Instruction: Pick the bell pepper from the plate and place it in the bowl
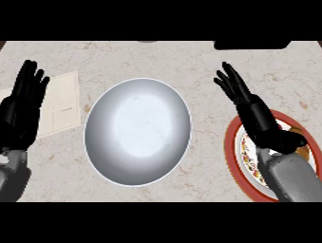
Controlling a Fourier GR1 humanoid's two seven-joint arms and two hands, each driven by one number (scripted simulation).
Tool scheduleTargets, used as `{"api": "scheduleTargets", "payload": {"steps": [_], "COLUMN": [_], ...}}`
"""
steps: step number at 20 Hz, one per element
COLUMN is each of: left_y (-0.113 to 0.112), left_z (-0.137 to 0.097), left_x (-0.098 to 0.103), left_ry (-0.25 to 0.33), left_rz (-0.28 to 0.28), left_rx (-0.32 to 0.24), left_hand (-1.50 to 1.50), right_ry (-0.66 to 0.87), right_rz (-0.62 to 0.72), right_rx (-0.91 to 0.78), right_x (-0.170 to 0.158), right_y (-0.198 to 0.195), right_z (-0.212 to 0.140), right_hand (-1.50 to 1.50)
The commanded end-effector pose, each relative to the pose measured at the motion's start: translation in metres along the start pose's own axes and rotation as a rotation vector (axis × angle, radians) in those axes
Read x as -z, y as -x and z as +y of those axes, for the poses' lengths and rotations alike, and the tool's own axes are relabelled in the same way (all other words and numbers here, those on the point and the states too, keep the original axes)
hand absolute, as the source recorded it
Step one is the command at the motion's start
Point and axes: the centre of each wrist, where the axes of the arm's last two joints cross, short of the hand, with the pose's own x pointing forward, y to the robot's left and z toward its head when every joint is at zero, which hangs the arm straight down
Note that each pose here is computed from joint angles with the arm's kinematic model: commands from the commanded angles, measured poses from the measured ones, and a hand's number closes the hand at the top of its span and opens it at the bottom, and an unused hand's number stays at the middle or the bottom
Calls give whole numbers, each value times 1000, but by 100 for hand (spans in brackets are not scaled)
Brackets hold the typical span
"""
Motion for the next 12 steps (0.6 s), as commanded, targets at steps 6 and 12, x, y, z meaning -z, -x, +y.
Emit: {"api": "scheduleTargets", "payload": {"steps": [6,12], "left_y": [-5,9], "left_z": [43,45], "left_x": [17,2], "left_ry": [-50,-34], "left_rz": [-142,-101], "left_rx": [124,100], "left_hand": [0,0], "right_ry": [-182,375], "right_rz": [-208,-174], "right_rx": [384,-208], "right_x": [37,-29], "right_y": [-79,-42], "right_z": [9,-9], "right_hand": [-150,-150]}}
